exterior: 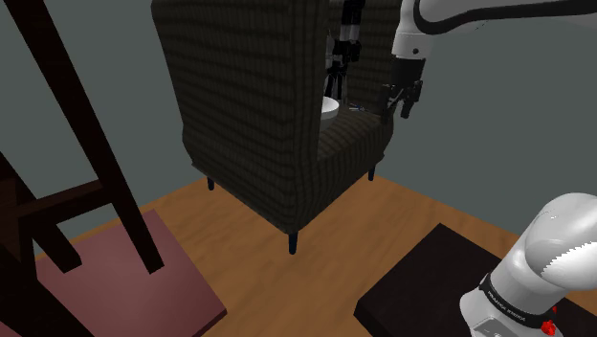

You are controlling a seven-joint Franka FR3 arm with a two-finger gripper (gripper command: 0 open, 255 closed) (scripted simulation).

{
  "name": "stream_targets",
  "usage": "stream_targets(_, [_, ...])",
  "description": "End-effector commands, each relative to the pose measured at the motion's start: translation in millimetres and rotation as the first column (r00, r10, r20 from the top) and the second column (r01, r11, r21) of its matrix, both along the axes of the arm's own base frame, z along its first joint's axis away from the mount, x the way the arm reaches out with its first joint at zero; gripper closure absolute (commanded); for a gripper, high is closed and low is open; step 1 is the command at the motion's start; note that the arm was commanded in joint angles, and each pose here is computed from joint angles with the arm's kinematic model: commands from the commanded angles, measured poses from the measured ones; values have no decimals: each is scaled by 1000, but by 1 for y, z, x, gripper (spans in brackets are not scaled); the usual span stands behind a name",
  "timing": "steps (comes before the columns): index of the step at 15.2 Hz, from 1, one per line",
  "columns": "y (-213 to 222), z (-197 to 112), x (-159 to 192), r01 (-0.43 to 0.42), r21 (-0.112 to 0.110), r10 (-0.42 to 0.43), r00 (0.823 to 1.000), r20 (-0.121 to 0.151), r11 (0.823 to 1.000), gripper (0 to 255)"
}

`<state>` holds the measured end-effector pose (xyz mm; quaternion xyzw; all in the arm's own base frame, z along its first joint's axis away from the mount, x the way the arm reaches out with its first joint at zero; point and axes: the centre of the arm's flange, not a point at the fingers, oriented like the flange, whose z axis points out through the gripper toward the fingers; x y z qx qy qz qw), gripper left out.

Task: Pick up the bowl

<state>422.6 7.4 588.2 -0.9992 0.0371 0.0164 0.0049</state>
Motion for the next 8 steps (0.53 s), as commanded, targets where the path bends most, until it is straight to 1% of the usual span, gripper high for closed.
stream_targets(1, [-2,0,27,0,14,0,1000,-1,1000,0])
stream_targets(8, [-9,4,120,-1,60,1,1000,-3,998,0])
